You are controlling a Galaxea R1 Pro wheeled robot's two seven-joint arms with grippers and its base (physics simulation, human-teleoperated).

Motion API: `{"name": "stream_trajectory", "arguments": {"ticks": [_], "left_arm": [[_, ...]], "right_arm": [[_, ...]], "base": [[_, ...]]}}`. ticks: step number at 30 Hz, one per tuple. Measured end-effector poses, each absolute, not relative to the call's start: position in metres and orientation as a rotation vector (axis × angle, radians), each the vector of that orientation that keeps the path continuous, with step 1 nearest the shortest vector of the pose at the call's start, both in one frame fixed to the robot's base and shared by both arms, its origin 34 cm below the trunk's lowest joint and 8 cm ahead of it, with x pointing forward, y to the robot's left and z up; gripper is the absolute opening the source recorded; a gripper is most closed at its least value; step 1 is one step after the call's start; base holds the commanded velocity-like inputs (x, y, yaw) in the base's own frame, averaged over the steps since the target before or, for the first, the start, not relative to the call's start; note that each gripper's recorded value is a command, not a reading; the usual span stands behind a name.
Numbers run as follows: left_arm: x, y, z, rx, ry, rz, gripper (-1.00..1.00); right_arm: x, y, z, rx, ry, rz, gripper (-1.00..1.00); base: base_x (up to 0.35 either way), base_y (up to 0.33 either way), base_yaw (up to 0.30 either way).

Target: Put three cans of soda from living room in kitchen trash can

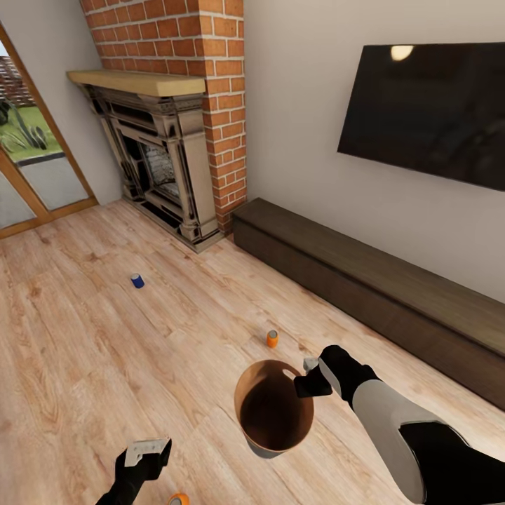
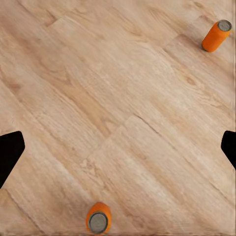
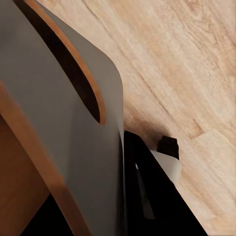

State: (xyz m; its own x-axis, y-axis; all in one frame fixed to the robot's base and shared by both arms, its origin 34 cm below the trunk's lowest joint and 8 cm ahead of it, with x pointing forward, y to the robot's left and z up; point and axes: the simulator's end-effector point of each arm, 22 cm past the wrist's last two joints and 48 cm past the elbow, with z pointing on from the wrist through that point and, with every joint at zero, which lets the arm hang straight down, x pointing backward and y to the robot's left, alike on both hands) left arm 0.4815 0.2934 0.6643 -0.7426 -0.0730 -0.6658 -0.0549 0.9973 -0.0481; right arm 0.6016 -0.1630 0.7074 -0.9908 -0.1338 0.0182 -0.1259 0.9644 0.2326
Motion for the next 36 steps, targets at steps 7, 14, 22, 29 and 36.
{"name": "stream_trajectory", "arguments": {"ticks": [7, 14, 22, 29, 36], "left_arm": [[0.476, 0.272, 0.654, -0.11, 2.387, -0.06, 1.0], [0.475, 0.271, 0.642, -0.111, 2.378, -0.052, 1.0], [0.471, 0.271, 0.627, -0.108, 2.397, -0.051, 1.0], [0.524, 0.271, 0.636, -0.097, 2.321, -0.056, 1.0], [0.587, 0.278, 0.639, -0.09, 2.276, -0.045, 1.0]], "right_arm": [[0.602, -0.164, 0.7, 0.181, -3.064, -0.371, -1.0], [0.604, -0.167, 0.703, 0.164, -2.995, -0.343, -1.0], [0.624, -0.174, 0.712, 0.145, -2.968, -0.315, -1.0], [0.639, -0.178, 0.709, 0.142, -2.983, -0.309, -1.0], [0.644, -0.185, 0.699, 0.132, -2.983, -0.296, -1.0]], "base": [[0.0, 0.0, 0.0], [0.0, 0.0, 0.0], [0.0, 0.0, 0.0], [0.0, 0.0, 0.0], [0.0, 0.0, 0.0]]}}
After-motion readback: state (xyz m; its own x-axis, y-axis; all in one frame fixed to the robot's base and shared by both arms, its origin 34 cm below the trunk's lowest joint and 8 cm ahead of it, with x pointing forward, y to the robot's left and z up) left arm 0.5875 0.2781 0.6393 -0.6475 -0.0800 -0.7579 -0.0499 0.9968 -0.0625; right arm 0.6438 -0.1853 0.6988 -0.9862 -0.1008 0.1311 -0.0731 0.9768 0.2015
